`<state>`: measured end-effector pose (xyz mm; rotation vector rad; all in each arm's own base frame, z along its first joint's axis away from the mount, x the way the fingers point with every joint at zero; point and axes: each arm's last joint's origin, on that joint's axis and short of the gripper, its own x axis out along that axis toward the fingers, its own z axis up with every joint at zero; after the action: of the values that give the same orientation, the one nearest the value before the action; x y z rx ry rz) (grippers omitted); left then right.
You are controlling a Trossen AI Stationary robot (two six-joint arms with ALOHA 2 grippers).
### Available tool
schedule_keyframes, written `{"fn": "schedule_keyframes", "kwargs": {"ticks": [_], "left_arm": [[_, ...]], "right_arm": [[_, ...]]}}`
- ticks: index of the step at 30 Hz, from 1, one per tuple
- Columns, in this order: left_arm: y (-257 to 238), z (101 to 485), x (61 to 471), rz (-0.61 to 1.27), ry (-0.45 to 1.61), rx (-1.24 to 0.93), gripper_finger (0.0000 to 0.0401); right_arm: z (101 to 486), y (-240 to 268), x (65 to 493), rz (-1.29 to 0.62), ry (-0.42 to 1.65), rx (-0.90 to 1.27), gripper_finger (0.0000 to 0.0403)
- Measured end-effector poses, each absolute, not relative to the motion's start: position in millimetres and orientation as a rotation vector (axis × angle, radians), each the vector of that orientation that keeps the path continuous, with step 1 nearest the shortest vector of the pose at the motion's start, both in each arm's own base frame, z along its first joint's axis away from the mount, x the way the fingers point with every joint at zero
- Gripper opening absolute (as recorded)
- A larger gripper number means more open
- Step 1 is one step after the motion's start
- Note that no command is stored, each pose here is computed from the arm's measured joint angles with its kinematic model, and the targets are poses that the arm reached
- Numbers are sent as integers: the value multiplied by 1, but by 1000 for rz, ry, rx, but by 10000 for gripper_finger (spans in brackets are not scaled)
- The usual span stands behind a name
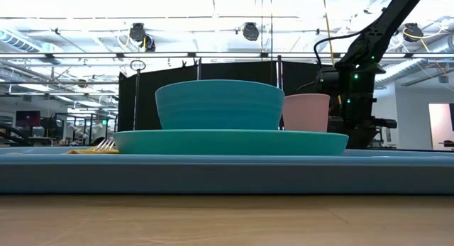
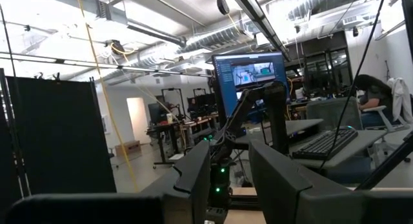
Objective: Set up tray
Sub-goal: Put the spoon on top of the yellow napkin beside the fork
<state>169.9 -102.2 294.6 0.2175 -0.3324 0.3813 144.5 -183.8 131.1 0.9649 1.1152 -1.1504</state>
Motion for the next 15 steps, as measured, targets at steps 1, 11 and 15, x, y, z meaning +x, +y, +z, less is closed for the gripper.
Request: {"fn": "schedule_keyframes", "kwargs": {"ticks": [1,11,15], "left_arm": [[-102,295,170,382,-332,218,113],[-102,295,170,382,-332,218,113],[-102,295,170,381,-332,217,113]], "right_arm": [[131,-184,145,-1149,1116,964,81],[130,-184,145,-1117,1135,932,11],[131,-185,145,-1114,1122,923,9]]}}
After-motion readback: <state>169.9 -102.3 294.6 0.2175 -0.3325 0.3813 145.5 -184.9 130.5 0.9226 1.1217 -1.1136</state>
